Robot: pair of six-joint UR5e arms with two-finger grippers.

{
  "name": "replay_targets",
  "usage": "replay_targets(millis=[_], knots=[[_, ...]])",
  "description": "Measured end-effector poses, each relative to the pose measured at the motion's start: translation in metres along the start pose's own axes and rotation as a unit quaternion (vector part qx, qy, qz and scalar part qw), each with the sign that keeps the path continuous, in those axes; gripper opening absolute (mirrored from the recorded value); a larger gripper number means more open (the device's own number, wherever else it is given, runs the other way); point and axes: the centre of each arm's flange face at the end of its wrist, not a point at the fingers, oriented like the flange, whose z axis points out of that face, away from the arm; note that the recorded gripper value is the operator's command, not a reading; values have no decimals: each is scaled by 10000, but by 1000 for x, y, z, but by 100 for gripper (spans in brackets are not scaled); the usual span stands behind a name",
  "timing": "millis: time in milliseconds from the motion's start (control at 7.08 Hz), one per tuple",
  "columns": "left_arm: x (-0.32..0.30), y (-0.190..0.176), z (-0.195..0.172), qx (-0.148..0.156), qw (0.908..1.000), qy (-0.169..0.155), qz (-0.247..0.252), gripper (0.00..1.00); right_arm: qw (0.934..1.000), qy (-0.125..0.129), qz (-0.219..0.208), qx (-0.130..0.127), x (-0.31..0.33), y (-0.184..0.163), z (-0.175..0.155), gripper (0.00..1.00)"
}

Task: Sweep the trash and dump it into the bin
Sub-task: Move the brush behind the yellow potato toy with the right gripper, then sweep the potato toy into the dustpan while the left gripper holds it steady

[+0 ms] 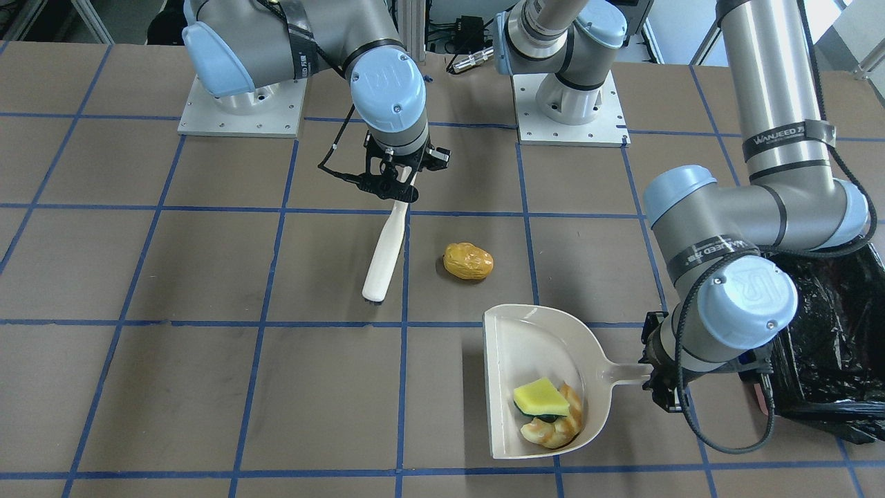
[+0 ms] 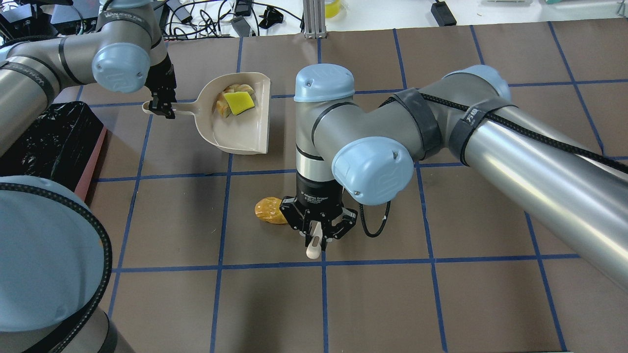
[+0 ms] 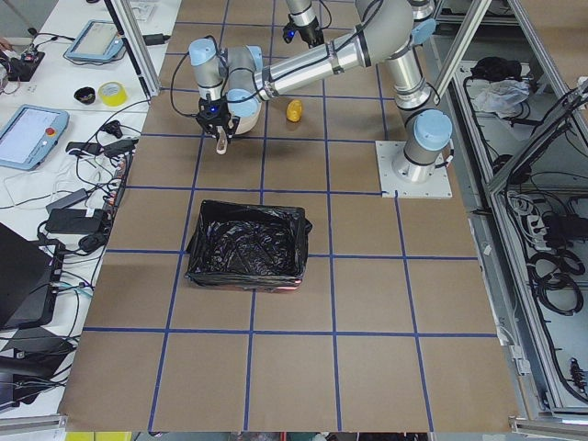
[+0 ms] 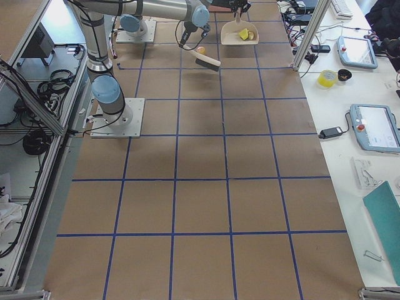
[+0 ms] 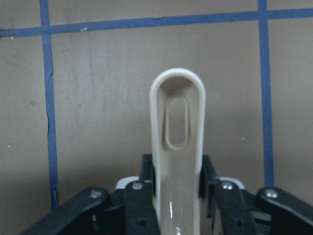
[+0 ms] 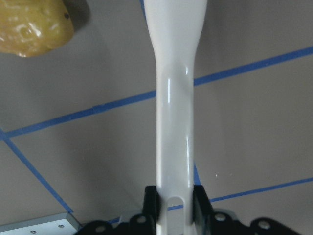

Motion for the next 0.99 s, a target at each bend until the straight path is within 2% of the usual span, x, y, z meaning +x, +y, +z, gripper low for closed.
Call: replay_targets(millis=[141,424,706,989], knots=[[-24,-11,5,-63,9998,-123,118,0,9998,-74,137,-116,3,13,8,0],[-78,-10,17,-77,9996,-244,152,0,9995,-171,55,-254,-7,34,26,0],[-134,3,38,-11,9999,-82,98,0,9995,-189,-55,-267,-15,41,39,0],[-184,10,64,293,9995,33,99,0,9994,-207,-153,-223,-22,43,46,0]])
